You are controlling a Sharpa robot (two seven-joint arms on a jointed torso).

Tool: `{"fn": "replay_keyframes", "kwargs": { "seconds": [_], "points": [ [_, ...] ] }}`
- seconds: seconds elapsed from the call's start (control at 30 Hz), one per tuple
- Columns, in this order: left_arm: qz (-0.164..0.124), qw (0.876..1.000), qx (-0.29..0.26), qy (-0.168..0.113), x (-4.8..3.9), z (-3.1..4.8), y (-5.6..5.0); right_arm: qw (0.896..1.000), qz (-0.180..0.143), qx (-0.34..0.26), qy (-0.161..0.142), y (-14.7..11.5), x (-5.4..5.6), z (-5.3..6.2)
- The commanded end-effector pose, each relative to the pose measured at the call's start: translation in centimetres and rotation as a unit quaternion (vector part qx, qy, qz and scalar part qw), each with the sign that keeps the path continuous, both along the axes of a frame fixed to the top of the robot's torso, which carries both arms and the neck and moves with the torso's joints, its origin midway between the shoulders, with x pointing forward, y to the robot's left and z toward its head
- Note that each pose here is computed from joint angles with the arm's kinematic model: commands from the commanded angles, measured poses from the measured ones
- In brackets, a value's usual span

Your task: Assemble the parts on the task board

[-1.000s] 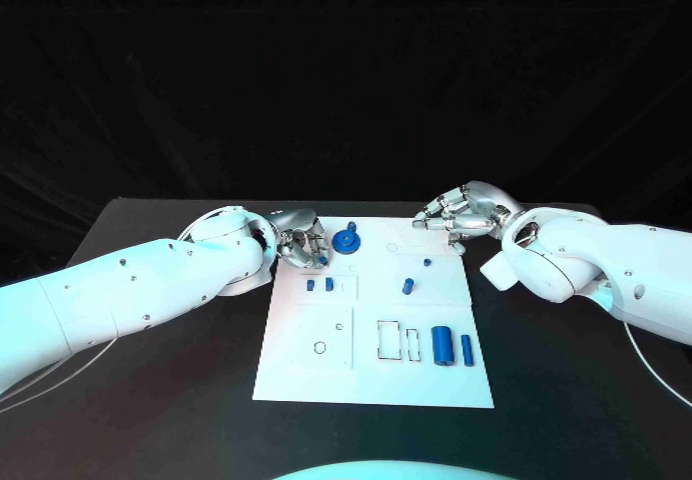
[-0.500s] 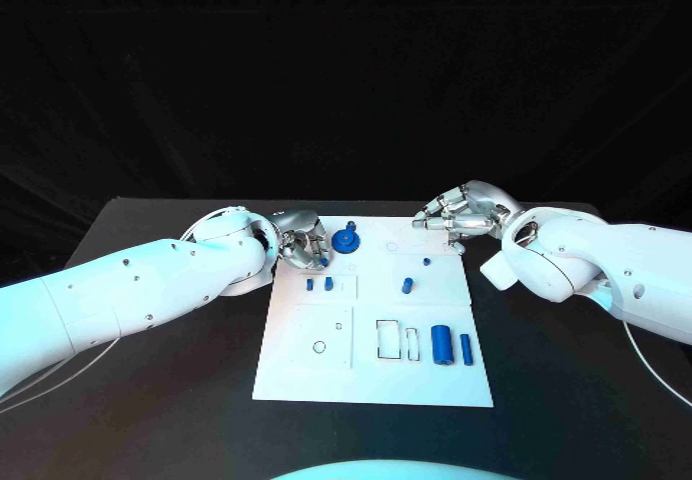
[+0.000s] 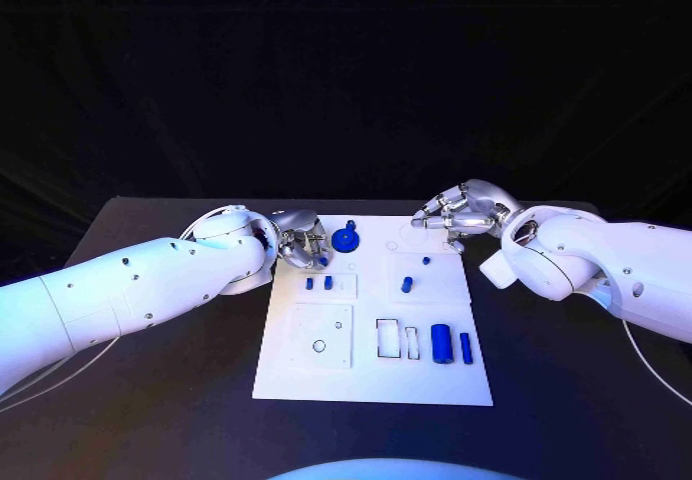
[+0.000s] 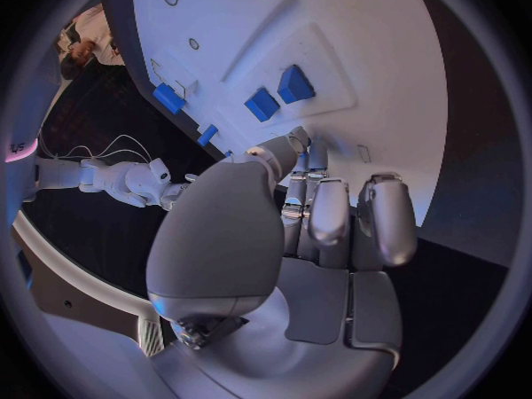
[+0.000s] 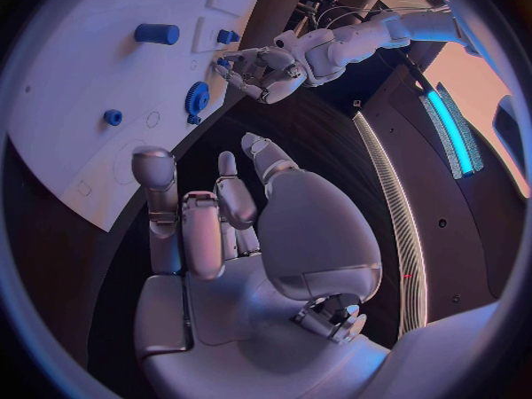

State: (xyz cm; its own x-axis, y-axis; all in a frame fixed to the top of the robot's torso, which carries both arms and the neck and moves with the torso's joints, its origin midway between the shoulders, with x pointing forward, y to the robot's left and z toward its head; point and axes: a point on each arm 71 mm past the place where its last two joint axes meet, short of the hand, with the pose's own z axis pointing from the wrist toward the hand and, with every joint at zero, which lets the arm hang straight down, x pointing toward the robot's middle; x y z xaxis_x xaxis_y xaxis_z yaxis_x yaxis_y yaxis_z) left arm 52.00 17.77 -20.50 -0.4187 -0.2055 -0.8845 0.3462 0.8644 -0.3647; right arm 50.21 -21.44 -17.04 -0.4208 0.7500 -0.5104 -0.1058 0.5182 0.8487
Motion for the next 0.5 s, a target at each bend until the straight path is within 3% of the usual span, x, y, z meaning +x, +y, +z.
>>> {"fn": "replay_keyframes", "kwargs": {
  "seconds": [0.03, 0.5],
  "points": [
    [-0.002, 1.000, 0.010, 0.009, -0.08, -0.27, 0.01, 1.000, 0.007, -0.002, -0.003, 0.10, -0.05, -0.02],
    [0.004, 1.000, 0.008, 0.004, 0.04, -0.23, 0.30, 1.000, 0.006, -0.002, -0.003, 0.03, -0.02, -0.03]
  ]
}}
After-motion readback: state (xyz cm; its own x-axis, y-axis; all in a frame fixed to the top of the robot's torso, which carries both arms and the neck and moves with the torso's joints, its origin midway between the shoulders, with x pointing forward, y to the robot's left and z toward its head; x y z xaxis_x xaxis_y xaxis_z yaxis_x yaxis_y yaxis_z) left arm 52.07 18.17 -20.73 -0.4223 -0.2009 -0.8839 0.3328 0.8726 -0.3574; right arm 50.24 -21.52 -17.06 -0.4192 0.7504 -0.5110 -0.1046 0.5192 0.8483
